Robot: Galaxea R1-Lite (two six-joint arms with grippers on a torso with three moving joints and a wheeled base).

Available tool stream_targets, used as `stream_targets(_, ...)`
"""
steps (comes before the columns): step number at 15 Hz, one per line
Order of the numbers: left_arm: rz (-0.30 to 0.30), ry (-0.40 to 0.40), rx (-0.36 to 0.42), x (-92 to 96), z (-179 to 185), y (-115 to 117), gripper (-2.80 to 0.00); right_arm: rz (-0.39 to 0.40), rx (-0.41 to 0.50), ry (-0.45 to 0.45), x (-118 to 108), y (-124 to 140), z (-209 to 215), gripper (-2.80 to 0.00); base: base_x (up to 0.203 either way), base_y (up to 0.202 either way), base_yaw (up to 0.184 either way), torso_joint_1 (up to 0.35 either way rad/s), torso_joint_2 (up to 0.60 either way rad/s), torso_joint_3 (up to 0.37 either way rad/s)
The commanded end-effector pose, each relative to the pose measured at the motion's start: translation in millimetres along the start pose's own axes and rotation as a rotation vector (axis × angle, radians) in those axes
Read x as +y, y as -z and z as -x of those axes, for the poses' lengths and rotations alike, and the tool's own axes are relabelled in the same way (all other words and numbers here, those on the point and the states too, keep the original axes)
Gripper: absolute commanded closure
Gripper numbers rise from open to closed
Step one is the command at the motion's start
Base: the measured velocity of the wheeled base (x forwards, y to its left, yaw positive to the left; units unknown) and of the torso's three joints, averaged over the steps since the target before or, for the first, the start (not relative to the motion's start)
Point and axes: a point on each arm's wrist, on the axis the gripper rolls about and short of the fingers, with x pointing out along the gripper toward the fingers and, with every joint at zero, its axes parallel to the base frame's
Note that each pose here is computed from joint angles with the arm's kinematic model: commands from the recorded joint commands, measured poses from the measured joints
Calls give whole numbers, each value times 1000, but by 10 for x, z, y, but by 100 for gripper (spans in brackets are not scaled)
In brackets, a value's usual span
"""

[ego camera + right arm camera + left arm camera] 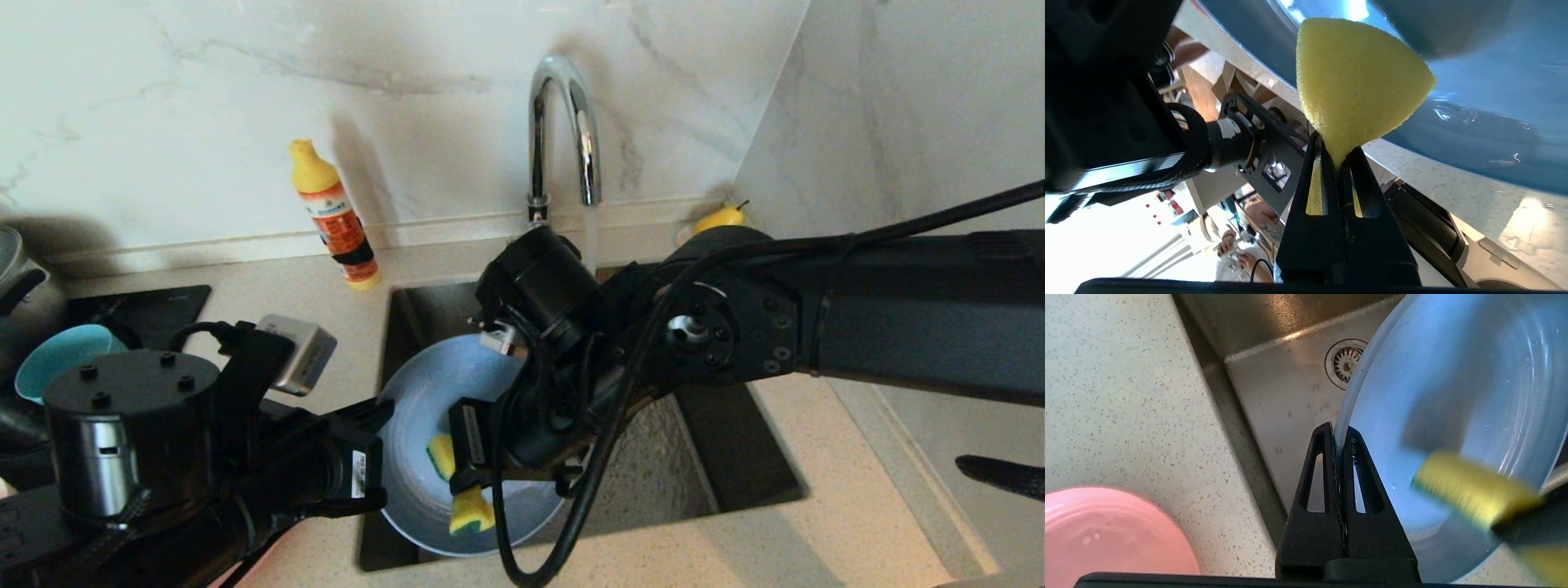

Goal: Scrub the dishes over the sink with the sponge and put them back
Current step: Wipe the plate

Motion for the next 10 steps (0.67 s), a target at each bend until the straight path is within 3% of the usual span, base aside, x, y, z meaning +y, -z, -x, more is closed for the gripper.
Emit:
stream_targets(1, -2, 3, 4, 2, 27, 31, 0, -10, -36, -11, -10, -47, 177, 0, 0, 0, 0, 0, 0, 0)
stream_targets(10, 4, 9, -15, 15, 87, 9, 0, -74, -78, 27, -203, -146, 520, 0, 0, 0, 0, 0, 0, 0)
